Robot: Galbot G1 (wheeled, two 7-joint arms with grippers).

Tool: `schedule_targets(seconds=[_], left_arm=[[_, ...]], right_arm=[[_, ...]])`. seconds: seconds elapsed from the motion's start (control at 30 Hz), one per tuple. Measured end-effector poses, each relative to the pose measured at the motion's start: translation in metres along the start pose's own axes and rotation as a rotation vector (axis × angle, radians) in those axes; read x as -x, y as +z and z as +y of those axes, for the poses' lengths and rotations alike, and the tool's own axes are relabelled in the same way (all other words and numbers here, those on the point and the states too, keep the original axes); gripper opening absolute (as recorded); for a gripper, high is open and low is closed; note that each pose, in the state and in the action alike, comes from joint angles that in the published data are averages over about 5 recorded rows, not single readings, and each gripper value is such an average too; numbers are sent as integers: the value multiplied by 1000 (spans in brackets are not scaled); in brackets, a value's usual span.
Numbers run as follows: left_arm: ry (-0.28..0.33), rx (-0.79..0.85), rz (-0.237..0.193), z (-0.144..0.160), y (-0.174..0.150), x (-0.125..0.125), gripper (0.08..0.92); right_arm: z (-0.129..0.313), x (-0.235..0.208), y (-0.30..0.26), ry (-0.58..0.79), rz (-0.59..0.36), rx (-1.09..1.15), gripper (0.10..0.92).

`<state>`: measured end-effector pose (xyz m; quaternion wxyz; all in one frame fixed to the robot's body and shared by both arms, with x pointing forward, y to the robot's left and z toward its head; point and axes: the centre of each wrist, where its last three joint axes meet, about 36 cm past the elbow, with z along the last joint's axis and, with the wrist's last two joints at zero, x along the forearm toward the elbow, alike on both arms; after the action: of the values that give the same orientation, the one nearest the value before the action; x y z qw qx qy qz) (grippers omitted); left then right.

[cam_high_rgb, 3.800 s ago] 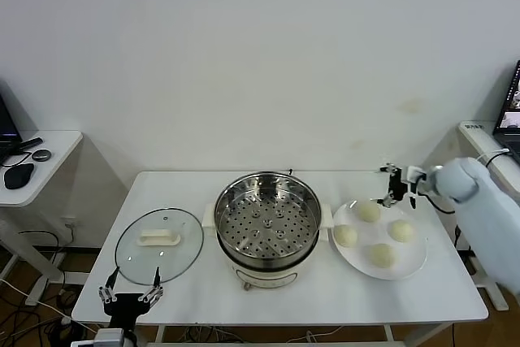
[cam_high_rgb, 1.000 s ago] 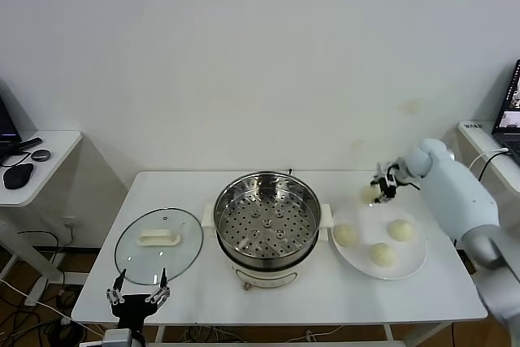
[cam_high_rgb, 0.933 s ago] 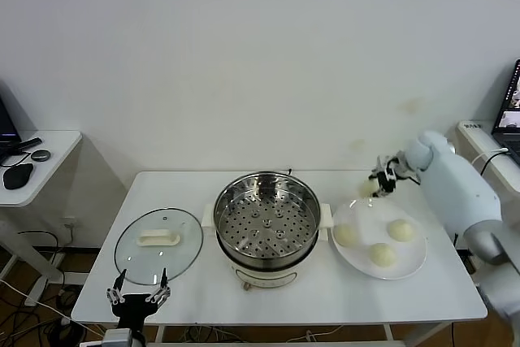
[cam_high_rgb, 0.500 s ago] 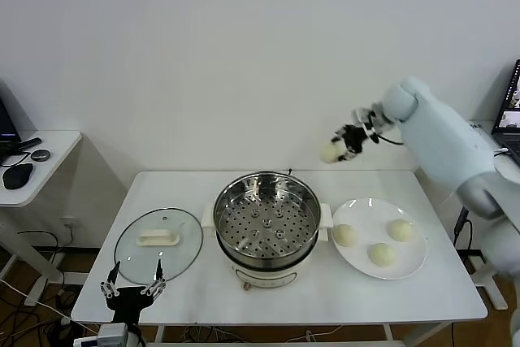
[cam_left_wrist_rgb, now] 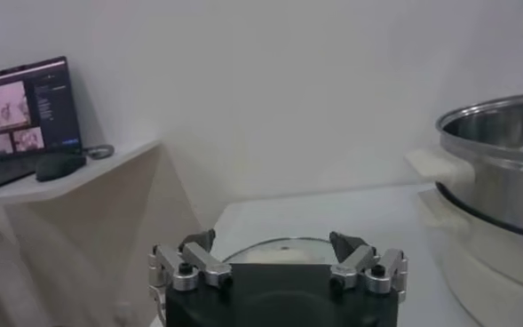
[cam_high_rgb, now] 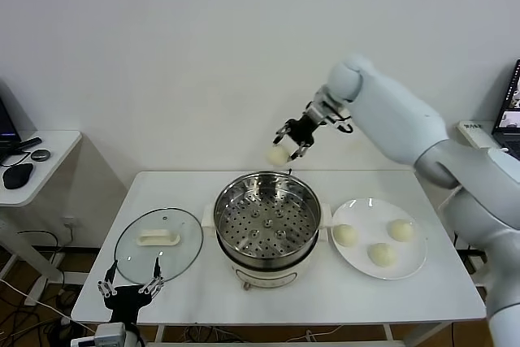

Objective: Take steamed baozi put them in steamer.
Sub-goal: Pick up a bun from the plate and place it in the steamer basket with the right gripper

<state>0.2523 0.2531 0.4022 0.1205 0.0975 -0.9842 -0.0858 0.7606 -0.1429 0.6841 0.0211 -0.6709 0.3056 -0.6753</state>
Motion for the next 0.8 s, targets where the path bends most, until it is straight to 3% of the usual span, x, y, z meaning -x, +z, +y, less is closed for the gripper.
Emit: schedule_targets(seconds=[0.37, 0.8], left_arm=[[2, -14, -2, -3, -3, -5, 823], [-7, -21, 8, -1, 0, -5, 823]], right_arm=[[-45, 47, -44, -180, 68, -256, 534], [-47, 97, -65, -267, 76, -354, 534]])
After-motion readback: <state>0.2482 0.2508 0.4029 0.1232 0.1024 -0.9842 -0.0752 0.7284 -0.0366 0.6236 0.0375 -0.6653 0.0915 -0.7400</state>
